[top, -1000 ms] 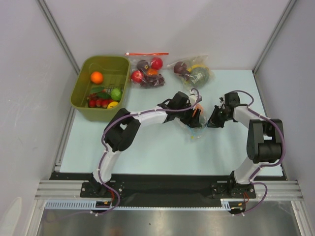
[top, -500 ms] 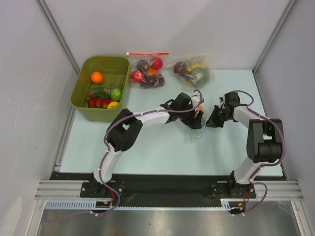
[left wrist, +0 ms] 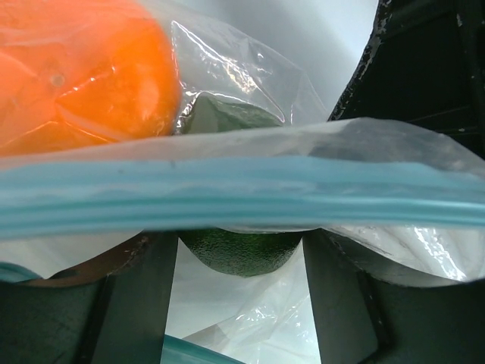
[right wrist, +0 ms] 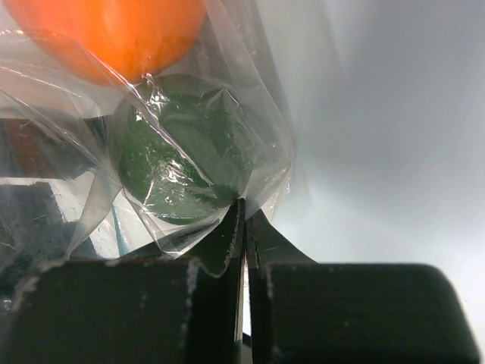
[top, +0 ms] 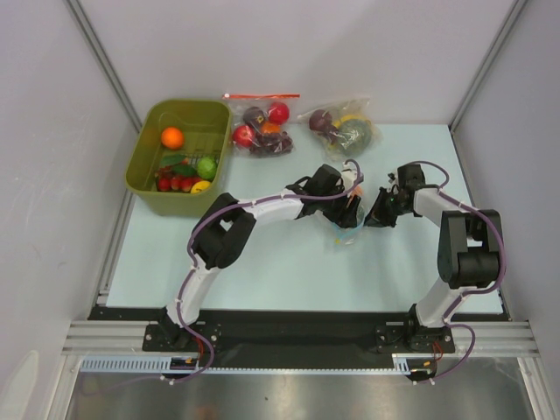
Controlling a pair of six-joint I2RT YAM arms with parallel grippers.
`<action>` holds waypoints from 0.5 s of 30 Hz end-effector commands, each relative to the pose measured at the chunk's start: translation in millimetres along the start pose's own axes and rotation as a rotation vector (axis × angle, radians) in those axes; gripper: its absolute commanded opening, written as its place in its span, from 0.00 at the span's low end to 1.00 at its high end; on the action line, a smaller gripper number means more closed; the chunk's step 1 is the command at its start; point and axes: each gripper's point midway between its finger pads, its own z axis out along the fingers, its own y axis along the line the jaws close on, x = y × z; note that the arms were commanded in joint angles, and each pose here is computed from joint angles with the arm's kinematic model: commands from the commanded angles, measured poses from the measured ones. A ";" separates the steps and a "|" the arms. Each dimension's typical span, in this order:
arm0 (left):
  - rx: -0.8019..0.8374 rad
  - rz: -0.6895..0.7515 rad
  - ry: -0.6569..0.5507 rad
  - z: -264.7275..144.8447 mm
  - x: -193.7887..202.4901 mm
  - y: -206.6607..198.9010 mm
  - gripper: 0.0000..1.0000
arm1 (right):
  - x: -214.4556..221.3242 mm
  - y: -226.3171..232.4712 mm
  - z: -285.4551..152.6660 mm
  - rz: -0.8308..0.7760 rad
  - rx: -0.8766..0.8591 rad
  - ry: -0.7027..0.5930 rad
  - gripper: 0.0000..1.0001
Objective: Open the zip-top bag and remove the fake food
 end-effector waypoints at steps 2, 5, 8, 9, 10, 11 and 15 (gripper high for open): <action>0.076 0.042 -0.032 0.8 -13.0 -18.4 0.08 | -11.3 11.9 -3.0 -0.005 -0.048 -0.015 0.00; 0.085 0.056 -0.025 -7.7 -13.8 -22.8 0.00 | -18.3 7.1 -7.5 0.008 -0.036 -0.044 0.00; 0.113 0.073 -0.010 -20.3 -10.7 -28.8 0.00 | -32.2 -2.5 -15.2 0.028 -0.026 -0.090 0.00; 0.124 0.070 0.006 -23.4 -6.3 -29.7 0.00 | -34.2 -4.0 -14.7 0.032 -0.025 -0.092 0.00; 0.163 0.077 0.005 -30.1 -9.4 -38.1 0.00 | -35.6 -4.7 -14.2 0.035 -0.025 -0.092 0.00; 0.181 0.086 0.012 -32.7 -7.9 -40.6 0.00 | -38.0 -4.2 -14.5 0.036 -0.027 -0.097 0.00; 0.234 0.092 0.064 -46.2 2.2 -49.7 0.00 | -43.4 -5.0 -12.9 0.038 -0.023 -0.112 0.00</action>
